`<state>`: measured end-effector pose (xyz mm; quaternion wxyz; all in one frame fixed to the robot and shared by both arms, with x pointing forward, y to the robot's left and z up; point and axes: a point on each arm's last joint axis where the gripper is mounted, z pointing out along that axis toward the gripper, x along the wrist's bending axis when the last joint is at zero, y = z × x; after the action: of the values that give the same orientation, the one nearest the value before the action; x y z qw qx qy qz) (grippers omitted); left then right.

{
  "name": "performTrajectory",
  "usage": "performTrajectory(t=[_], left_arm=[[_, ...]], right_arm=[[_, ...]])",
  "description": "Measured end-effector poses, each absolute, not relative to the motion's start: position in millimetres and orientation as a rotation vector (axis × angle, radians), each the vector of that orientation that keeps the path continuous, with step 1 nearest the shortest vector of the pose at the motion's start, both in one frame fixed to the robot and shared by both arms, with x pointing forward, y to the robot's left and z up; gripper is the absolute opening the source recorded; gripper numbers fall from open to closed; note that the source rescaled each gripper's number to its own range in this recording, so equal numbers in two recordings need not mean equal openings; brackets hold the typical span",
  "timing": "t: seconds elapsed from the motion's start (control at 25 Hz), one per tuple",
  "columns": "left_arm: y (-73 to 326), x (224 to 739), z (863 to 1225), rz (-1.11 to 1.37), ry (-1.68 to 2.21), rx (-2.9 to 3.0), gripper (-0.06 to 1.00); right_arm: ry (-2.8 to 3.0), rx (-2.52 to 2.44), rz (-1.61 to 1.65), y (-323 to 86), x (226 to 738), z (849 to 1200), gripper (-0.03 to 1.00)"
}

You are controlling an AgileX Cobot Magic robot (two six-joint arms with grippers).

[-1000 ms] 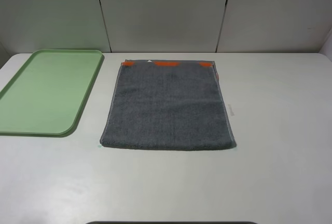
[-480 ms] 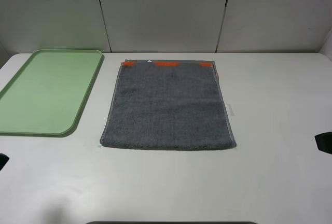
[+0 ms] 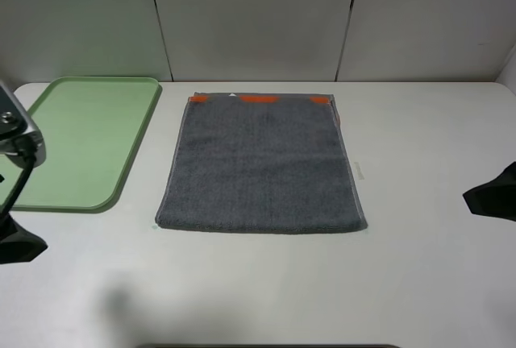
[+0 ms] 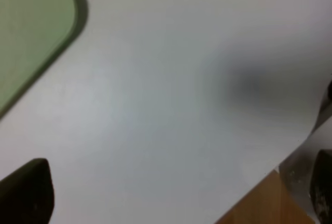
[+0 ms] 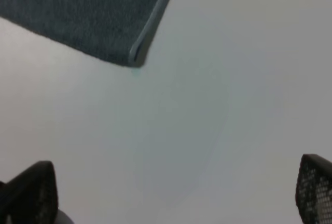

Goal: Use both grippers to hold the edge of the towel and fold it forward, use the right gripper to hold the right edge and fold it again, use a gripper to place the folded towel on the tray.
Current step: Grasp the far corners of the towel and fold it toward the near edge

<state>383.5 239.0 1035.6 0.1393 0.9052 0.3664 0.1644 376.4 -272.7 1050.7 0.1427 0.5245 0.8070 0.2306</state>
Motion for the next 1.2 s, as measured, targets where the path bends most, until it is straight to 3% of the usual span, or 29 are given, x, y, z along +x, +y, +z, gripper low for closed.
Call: performTrajectory(t=[0.48,0.88,1.2], left_arm=[[232.7,397.3,1042.5,0.598,0.935,2.568,0.98],[232.2,398.6,1042.6,0.612,0.912,2.570,0.98],[219.8,423.6,1013.0,0.519,0.892,2.683,0.98]], right_arm=[[2.539,1.023,0.571,-269.4,410.3,1031.8,1.00],[2.557,0.543,0.595,-262.5,417.3,1036.2,1.00],[2.546,0.519,0.594,-262.4,418.2,1036.9,1.00]])
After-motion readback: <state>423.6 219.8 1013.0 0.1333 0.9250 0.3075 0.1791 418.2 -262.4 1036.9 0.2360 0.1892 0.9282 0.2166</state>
